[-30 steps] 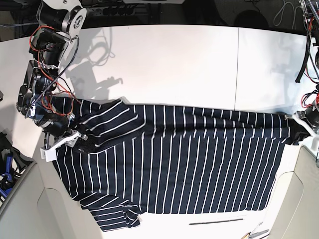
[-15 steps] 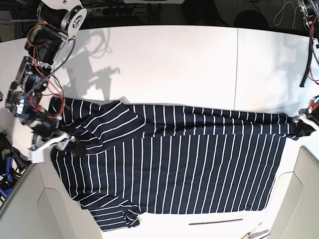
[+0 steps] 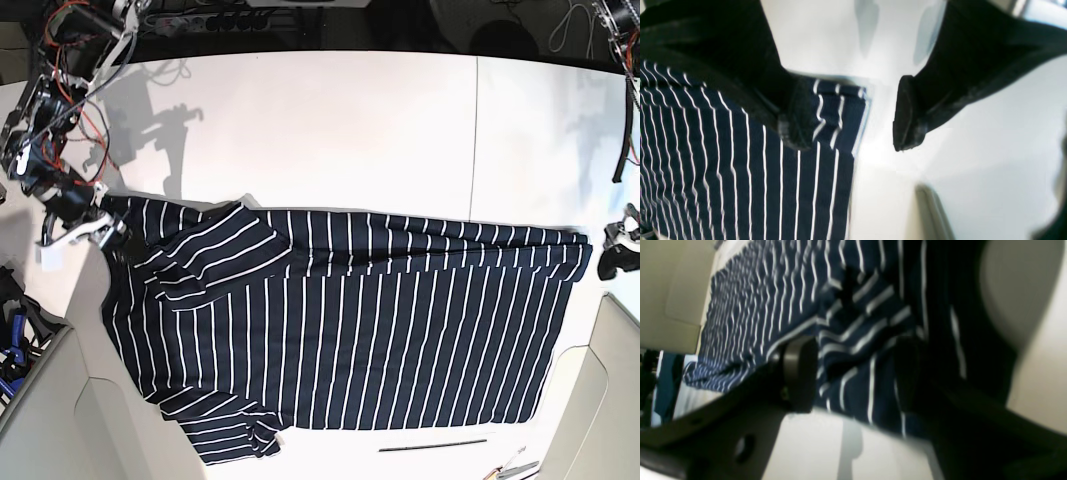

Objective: Fold the T-shirt properly
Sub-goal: 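Lift the shoulder edge with both grippers and fold it over the body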

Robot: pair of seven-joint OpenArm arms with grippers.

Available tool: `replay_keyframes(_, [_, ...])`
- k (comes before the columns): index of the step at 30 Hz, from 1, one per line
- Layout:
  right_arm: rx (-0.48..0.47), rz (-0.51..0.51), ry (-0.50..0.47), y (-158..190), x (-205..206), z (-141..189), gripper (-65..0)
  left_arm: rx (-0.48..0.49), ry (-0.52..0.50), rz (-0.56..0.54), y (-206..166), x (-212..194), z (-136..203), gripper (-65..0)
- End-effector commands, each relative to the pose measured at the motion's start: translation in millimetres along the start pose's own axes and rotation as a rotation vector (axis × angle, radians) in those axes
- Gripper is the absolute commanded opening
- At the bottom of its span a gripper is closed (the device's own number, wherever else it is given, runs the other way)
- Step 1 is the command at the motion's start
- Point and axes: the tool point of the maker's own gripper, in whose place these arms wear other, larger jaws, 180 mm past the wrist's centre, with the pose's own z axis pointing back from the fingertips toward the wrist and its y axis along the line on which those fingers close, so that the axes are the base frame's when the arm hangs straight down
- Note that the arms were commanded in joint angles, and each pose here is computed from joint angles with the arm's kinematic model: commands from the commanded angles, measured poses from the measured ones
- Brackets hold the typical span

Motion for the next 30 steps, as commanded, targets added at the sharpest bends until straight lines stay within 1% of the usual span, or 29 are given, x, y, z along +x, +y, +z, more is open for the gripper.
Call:
replay_keyframes(1, [0.024, 0.005, -0.056, 3.2, 15.2, 7.0, -28.8, 0.017, -0.039, 0.025, 4.1, 13.6, 1.7, -24.4])
replay_keyframes(3, [0.03, -0.031, -0.064, -0.9, 7.7, 13.5, -28.8, 0.045, -0.019, 0.072, 6.7, -0.5, -3.2, -24.4])
replay_keyframes(5, [0.013, -0.054, -0.067, -9.1, 1.2, 20.5, -28.8, 0.06, 0.002, 0.094, 6.9, -14.4, -8.5, -24.4])
replay_keyframes(10, [-0.042, -0.091, -0.075, -29.2, -8.4, 36.4, -28.8, 0.06, 0.028, 0.154, 7.3, -37.3, -16.3, -24.4])
replay_keyframes(13, [-0.072, -0.096, -0.073, -37.5, -11.3, 41.9, -28.8, 0.063, 0.043, 0.179, 8.1, -47.9, -19.1, -24.3])
replay_keyframes(16, [-0.106, -0.09, -0.067, -43.7, -12.7, 42.7, -28.8, 0.072, 0.061, 0.201, 10.1, -60.5, -21.9, -24.0])
replay_keyframes(19, [-0.142, -0.085, -0.076, -50.2, -11.2, 43.6, -28.7, 0.116, 0.1, 0.22, 18.5, -76.1, -22.9, -19.5])
replay_keyframes(21, [-0.157, -0.086, -0.084, -52.6, -9.9, 43.5, -28.7, 0.123, 0.096, 0.234, 22.0, -79.3, -23.1, -19.4])
replay_keyframes(23, [-0.161, -0.077, -0.088, -52.3, -9.1, 41.7, -27.9, 0.125, 0.09, 0.249, 23.7, -80.2, -22.9, -19.4])
replay_keyframes(26, [-0.165, -0.057, -0.082, -50.5, -10.5, 35.5, -23.7, 0.118, 0.079, 0.261, 22.3, -78.8, -23.6, -19.4])
replay_keyframes(28, [-0.16, -0.056, -0.064, -47.9, -15.0, 29.3, -23.4, 0.122, 0.072, 0.27, 22.2, -78.8, -24.8, -19.4])
replay_keyframes(30, [-0.146, -0.06, -0.044, -44.6, -21.1, 23.1, -23.4, 0.157, 0.067, 0.295, 26.3, -81.5, -25.4, -19.4])
